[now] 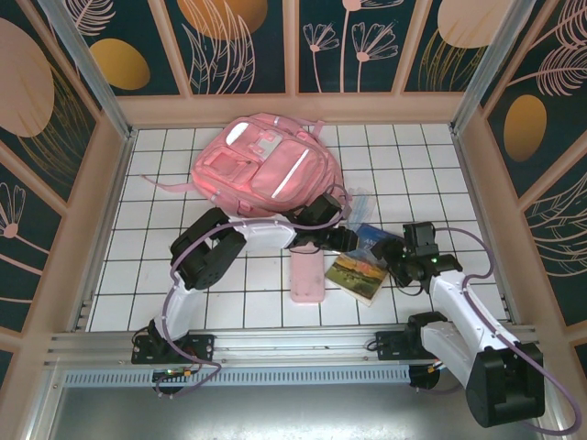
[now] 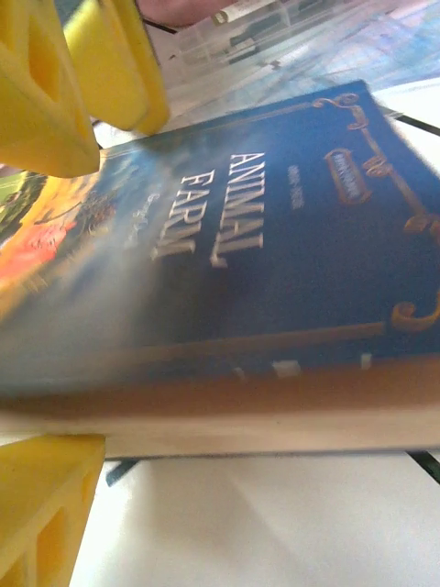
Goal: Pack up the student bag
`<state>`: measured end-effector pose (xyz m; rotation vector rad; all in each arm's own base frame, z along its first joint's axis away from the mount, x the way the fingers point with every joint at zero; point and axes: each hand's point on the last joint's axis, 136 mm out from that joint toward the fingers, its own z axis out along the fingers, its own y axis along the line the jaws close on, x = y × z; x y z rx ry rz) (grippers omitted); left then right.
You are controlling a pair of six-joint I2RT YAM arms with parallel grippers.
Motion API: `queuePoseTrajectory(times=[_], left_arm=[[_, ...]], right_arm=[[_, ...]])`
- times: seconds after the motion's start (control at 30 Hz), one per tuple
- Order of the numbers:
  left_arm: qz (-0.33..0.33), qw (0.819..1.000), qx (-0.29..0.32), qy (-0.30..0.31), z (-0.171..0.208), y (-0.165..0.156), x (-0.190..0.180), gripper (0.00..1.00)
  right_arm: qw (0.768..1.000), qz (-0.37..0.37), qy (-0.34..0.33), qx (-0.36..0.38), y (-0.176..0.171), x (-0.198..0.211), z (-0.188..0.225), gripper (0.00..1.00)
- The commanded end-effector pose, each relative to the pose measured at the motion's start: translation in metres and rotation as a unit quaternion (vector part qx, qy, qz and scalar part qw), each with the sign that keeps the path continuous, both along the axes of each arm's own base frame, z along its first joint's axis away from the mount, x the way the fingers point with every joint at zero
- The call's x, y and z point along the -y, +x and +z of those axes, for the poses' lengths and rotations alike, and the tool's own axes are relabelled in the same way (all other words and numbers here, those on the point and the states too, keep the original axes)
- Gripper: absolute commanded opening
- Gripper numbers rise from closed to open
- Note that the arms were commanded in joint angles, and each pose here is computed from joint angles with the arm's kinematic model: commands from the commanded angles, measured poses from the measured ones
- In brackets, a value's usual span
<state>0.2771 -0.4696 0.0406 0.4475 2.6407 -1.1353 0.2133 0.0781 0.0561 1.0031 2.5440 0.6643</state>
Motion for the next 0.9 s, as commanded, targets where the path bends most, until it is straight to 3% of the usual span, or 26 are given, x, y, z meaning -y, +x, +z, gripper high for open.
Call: queuePoseTrajectory(times=[0.0,0.13,0.3,0.5,0.67,0.87], left_arm=[[0.002,1.000,-0.019,0.009,-0.014,-0.003,0.003,0.37],[0.006,1.000,-0.027,0.015,-0.021,-0.004,0.001,0.37],[0.012,1.000,-0.020,0.021,-0.018,-0.002,-0.002,0.37],[0.012,1.000,-0.015,0.017,-0.011,0.001,0.002,0.38],[0.019,1.000,0.004,0.005,0.014,0.009,-0.001,0.53],[0.066,0.996,0.015,-0.049,0.055,0.050,-0.032,0.64]], right_arm=[[0.998,0.025,0.041,0.036,0.010,-0.019,0.014,0.66],[0.998,0.028,0.036,0.046,0.013,-0.018,0.011,0.62],[0.997,0.031,0.041,0.054,0.017,-0.020,0.020,0.50],[0.996,0.031,0.038,0.071,0.022,-0.020,0.038,0.20],[0.995,0.033,0.046,0.085,0.029,-0.023,0.060,0.01],[0.991,0.049,0.044,0.115,0.039,-0.026,0.085,0.00]])
